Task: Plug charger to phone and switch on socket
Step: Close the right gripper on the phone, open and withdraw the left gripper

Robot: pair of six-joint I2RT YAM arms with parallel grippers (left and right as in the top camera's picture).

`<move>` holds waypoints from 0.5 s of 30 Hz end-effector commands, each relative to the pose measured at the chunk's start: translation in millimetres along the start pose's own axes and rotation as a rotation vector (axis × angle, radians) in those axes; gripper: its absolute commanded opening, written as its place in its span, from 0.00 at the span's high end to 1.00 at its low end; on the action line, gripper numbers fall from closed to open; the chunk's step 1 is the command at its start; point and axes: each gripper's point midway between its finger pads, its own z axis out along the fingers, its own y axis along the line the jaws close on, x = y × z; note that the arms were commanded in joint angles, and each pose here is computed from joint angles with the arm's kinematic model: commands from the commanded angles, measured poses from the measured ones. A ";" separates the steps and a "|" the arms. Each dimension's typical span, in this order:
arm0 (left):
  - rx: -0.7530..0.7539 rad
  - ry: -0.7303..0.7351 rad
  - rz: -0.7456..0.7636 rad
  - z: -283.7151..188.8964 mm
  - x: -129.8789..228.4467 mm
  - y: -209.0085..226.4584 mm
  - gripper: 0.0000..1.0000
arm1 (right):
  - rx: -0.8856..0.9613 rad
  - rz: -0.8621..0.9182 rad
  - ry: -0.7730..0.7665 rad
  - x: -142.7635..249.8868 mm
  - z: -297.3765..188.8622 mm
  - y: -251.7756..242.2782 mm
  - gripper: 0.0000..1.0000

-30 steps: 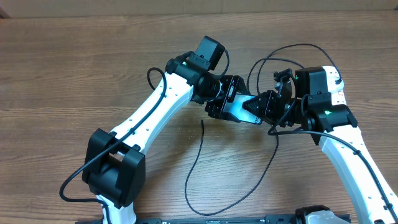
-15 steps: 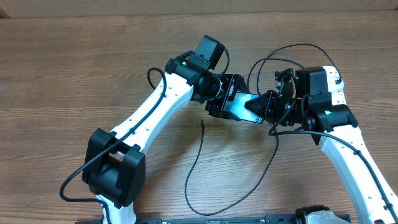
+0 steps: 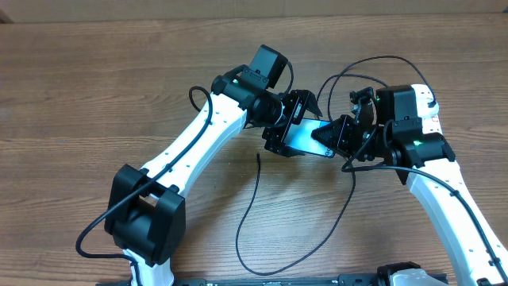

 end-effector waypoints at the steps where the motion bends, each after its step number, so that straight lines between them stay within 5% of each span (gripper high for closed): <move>1: 0.061 0.048 0.191 -26.5 7.4 -11.5 0.01 | -0.024 0.009 -0.011 -4.6 -4.0 3.5 0.96; 7: 0.142 0.095 0.456 -57.1 -10.8 -23.2 0.01 | -0.019 0.026 -0.029 -10.1 -7.7 -1.4 0.96; 15: 0.209 0.067 0.482 -76.9 -25.9 -36.5 0.00 | -0.011 0.216 -0.076 -24.5 -18.3 -15.3 0.96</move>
